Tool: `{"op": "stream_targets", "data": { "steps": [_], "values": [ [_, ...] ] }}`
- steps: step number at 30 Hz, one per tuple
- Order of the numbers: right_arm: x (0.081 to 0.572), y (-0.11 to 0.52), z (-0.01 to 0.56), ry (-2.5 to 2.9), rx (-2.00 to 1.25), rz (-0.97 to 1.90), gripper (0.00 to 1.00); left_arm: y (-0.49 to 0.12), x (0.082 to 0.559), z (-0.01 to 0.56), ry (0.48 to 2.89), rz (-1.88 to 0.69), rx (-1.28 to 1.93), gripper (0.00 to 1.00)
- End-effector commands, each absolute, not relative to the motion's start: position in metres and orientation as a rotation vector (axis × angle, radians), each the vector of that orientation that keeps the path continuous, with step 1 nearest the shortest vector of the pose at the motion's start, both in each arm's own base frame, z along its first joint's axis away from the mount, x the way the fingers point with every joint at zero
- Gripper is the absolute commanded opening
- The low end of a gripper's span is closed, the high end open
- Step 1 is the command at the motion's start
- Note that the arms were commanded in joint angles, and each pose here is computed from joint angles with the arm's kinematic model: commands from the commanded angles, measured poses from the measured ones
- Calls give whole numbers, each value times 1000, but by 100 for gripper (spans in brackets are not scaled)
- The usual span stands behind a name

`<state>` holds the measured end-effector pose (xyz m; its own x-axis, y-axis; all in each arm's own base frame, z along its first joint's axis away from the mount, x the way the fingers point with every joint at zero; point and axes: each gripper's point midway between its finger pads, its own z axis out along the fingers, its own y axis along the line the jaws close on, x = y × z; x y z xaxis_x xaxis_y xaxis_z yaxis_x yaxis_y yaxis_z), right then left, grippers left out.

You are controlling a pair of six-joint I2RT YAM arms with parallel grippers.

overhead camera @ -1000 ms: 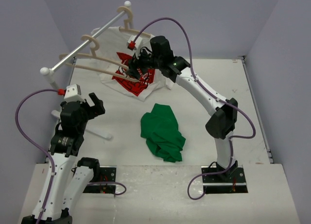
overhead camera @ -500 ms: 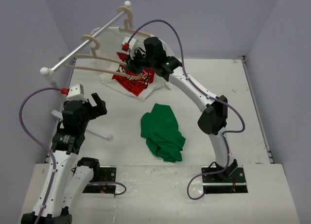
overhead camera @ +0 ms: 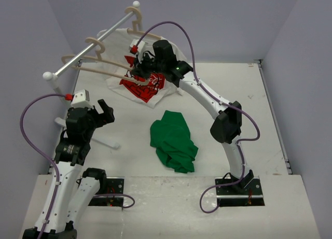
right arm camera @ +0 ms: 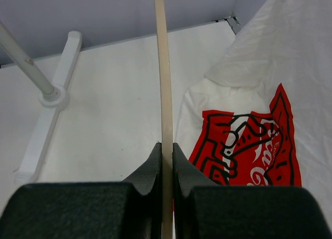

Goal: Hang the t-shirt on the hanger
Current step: Pick up the hanger from the clothesline.

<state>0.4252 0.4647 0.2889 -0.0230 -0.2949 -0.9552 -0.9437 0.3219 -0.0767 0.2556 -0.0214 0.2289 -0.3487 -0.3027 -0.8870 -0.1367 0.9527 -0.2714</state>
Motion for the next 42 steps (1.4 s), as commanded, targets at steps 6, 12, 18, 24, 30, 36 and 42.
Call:
{"op": "stream_targets", "data": {
  "steps": [6,12,18,24,30,36,42],
  "values": [
    [407,461,368,1408,-1034,869,0,-22,259,239,1886,-179,-282,100],
    [398,447,384,1413,-992,874,0,-23,258,240,1882,-179,-279,100],
    [390,419,385,1444,-958,848,0,-24,258,240,1882,-183,-277,100],
    [376,365,369,1569,-929,749,0,-21,258,240,1884,-167,-289,100],
    [335,271,317,1822,-714,649,0,-30,265,234,1928,-196,-251,100],
    [294,186,311,1850,-393,508,0,-66,272,224,2005,-409,-199,100],
    [258,114,344,1737,-100,360,0,-181,263,200,2022,-898,-41,99]
  ]
}}
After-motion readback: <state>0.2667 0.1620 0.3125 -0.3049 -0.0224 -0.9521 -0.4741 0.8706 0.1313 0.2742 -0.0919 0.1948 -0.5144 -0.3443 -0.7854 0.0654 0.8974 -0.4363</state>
